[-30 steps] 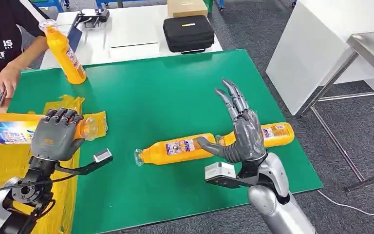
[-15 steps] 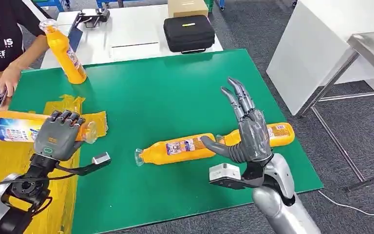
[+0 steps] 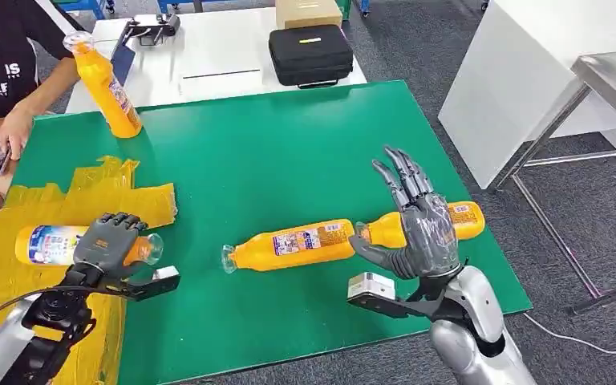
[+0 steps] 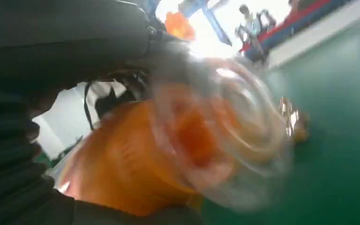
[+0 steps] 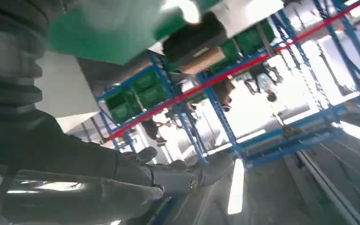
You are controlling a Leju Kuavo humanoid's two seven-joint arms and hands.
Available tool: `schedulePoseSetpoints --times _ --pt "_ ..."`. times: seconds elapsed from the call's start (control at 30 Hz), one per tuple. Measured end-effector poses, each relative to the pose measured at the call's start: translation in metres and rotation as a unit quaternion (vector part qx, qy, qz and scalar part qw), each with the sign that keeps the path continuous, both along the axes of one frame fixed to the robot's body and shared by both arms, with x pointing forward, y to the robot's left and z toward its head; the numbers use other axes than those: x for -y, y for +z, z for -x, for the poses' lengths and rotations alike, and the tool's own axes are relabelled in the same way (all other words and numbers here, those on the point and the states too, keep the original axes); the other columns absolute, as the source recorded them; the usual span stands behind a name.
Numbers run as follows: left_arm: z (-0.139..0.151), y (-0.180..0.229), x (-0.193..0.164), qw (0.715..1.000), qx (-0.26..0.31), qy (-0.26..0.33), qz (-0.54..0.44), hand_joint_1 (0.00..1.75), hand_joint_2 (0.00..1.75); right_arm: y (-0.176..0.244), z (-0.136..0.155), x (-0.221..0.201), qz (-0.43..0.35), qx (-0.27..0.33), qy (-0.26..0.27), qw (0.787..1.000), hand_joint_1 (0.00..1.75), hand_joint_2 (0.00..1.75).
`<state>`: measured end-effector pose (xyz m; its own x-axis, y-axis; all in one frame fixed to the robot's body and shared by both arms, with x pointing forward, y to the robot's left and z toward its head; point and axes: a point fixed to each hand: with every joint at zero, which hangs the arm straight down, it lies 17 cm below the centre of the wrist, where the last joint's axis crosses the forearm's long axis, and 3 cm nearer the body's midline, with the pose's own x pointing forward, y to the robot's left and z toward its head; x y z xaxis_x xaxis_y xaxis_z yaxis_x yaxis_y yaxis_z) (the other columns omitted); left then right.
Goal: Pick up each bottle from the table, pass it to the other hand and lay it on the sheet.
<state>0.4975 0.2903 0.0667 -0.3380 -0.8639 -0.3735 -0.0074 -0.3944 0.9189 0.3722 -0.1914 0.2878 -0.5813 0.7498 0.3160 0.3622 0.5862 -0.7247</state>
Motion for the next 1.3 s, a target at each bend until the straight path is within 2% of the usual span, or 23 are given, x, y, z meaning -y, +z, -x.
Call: schedulePoseSetpoints --times 0.13,0.43,0.57,0.63,0.77,0.93,1.0,1.17,1.3 --pt "0.002 -0.021 -0.005 0.999 -0.032 0.02 0.007 0.0 1.75 -0.007 -0.002 0.004 0.01 -0.013 -0.009 1.0 0.0 1.75" --pt "-0.008 -0.037 -0.015 0.994 -0.082 0.062 0.029 0.0 1.75 -0.024 -0.009 0.001 0.045 -0.049 -0.014 0.998 0.0 1.75" --pt "-0.011 -0.041 -0.018 0.992 -0.087 0.082 0.048 0.0 1.75 -0.03 -0.011 -0.004 0.064 -0.064 -0.008 0.996 0.0 1.75" --pt "-0.011 -0.038 -0.01 0.989 -0.08 0.081 0.09 0.0 1.75 -0.033 -0.013 -0.007 0.072 -0.07 -0.004 0.995 0.0 1.75" --pt "0.006 -0.033 0.029 0.954 -0.102 0.061 0.275 0.0 1.75 -0.038 -0.016 -0.01 0.08 -0.083 0.006 0.993 0.0 1.75" --pt "0.021 0.022 0.073 0.897 -0.075 0.005 0.436 0.0 1.75 -0.048 -0.027 -0.016 0.104 -0.101 0.022 0.989 0.0 1.75" --pt "0.023 0.041 0.08 0.883 -0.063 -0.011 0.466 0.0 1.75 -0.052 -0.03 -0.019 0.113 -0.105 0.027 0.988 0.0 1.75" --pt "0.029 0.063 0.085 0.871 -0.046 -0.029 0.489 0.0 1.75 -0.057 -0.035 -0.023 0.125 -0.11 0.034 0.985 0.0 1.75" --pt "0.041 0.09 0.091 0.814 -0.05 -0.065 0.574 0.0 1.75 -0.068 -0.043 -0.036 0.152 -0.125 0.056 0.979 0.0 1.75"
